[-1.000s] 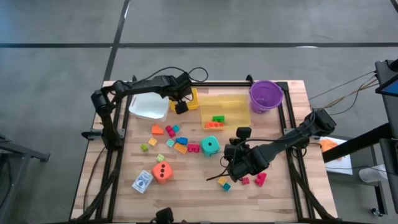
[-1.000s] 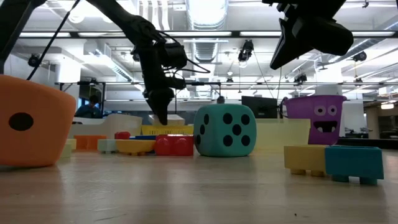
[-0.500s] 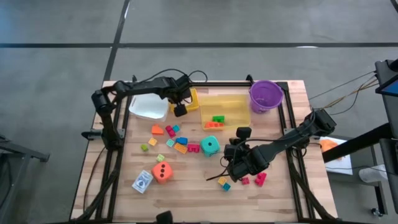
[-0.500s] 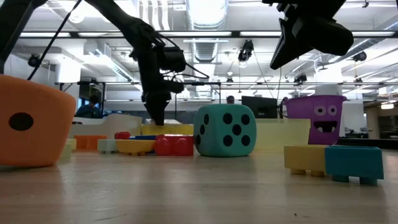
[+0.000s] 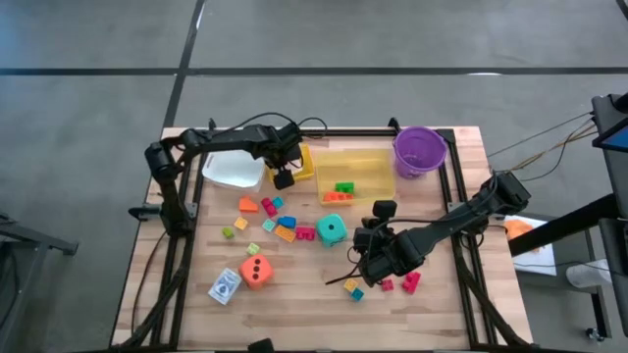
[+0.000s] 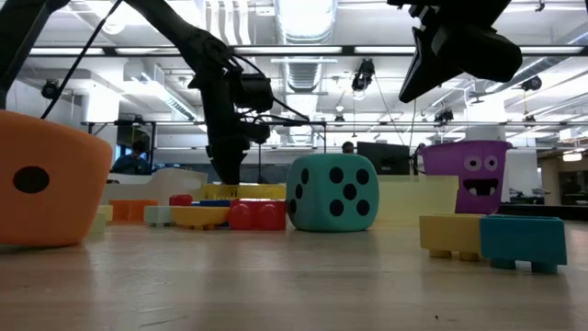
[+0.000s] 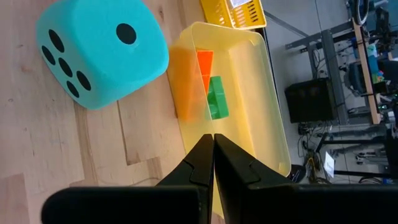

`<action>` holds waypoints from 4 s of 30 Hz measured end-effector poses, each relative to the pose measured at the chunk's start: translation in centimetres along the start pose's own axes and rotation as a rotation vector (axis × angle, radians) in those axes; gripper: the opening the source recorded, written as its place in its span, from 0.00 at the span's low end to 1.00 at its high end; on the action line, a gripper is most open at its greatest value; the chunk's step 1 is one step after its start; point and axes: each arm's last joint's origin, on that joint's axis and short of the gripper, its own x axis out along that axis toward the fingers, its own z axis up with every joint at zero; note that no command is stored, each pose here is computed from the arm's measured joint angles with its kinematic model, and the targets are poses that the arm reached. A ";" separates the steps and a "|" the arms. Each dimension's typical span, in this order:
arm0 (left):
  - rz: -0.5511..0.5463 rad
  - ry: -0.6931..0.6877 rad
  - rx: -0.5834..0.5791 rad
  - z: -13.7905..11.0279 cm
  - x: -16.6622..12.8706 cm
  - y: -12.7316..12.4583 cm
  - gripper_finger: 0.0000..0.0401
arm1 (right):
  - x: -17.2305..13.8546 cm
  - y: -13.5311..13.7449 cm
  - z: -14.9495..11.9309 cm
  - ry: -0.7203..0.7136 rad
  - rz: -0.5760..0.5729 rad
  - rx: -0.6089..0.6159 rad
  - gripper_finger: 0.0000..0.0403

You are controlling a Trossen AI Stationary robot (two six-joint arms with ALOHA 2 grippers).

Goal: Pick & Place Toys
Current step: Put the yellow deck of cards into the yellow basket

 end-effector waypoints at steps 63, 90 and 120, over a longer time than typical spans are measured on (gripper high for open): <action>-0.101 0.001 -0.101 -1.3 2.3 -3.2 0.84 | 0.0 0.1 0.0 0.011 0.021 0.002 0.02; -0.086 -0.001 -0.138 -1.4 1.9 -3.1 0.85 | 0.0 0.1 0.0 0.011 0.025 0.003 0.02; -0.119 -0.005 -0.137 -1.4 1.8 -3.2 0.98 | 0.0 0.1 0.0 0.011 0.026 0.004 0.02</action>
